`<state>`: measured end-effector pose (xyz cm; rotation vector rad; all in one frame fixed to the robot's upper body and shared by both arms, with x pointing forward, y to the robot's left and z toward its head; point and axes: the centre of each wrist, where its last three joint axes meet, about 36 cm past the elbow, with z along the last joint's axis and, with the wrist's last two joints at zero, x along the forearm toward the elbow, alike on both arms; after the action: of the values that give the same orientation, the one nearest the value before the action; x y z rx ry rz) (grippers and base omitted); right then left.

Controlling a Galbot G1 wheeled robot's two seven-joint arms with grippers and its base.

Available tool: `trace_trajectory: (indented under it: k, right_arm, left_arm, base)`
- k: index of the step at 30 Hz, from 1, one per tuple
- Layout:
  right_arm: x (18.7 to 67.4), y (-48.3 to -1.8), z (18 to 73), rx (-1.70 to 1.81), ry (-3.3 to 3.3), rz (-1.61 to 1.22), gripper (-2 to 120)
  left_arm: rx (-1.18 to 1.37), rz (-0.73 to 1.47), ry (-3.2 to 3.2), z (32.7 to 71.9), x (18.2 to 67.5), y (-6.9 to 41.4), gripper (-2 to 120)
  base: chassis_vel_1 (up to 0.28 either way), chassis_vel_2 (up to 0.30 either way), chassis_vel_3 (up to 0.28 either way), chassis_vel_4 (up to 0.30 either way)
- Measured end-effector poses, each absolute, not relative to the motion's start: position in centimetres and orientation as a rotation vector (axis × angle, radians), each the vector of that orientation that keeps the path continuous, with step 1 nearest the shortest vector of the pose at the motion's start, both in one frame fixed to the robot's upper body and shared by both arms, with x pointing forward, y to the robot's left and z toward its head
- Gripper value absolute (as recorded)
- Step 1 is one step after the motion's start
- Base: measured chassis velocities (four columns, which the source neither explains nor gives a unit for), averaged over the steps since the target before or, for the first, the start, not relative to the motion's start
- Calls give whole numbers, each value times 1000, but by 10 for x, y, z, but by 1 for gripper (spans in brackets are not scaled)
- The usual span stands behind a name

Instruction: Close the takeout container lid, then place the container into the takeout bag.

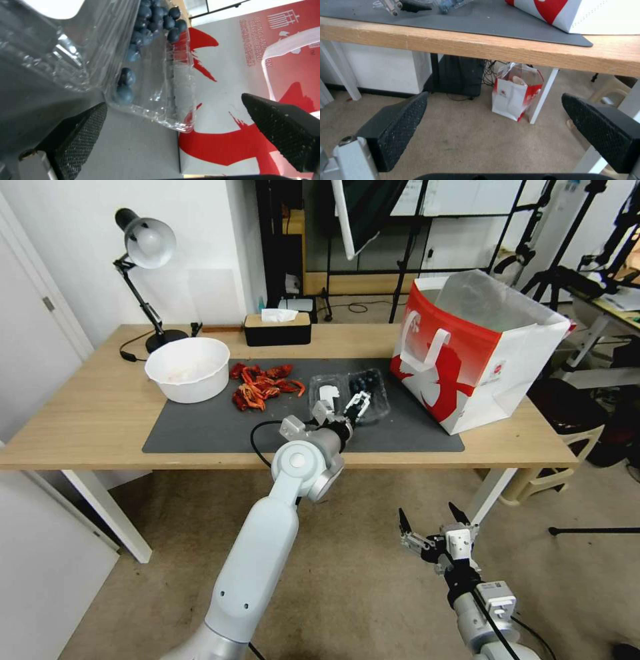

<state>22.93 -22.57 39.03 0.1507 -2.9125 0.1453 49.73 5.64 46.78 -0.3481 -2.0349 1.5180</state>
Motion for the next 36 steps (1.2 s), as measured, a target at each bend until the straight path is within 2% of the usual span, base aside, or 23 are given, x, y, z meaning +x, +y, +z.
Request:
trace_trajectory:
  k: [12, 23, 25, 27, 29, 30, 32, 34, 36]
  right_arm:
    - [230, -225, 390, 153, -2916, 128, 100]
    - [229, -227, 387, 139, -2916, 102, 100]
    - [229, -228, 385, 133, -2920, 89, 100]
    - [229, -228, 385, 132, -2922, 86, 100]
    - [229, -228, 385, 135, -2934, 76, 100]
    - [229, -228, 385, 135, -2934, 76, 100]
    - [229, -228, 385, 139, -2944, 76, 100]
    - [229, -228, 385, 139, -2946, 76, 100]
    - [229, -229, 385, 143, -2956, 71, 100]
  left_arm:
    - [-380, 1527, -2081, 474, 461, 66, 100]
    - [-456, 1361, -2346, 436, 401, 108, 100]
    - [-467, 1207, -2566, 416, 373, 130, 100]
    - [-475, 1167, -2618, 411, 368, 134, 100]
    - [-498, 939, -2859, 391, 349, 155, 100]
    - [-498, 939, -2859, 391, 349, 155, 100]
    - [-497, 775, -2983, 380, 339, 169, 100]
    - [-497, 743, -3004, 378, 337, 171, 100]
    - [-487, 475, -3135, 361, 327, 189, 100]
  base:
    - [0, 0, 0, 0]
    - [0, 0, 0, 0]
    - [0, 0, 0, 0]
    - [0, 0, 0, 0]
    - [0, 0, 0, 0]
    - [0, 0, 0, 0]
    - [0, 0, 0, 0]
    - [0, 0, 0, 0]
    - [0, 0, 0, 0]
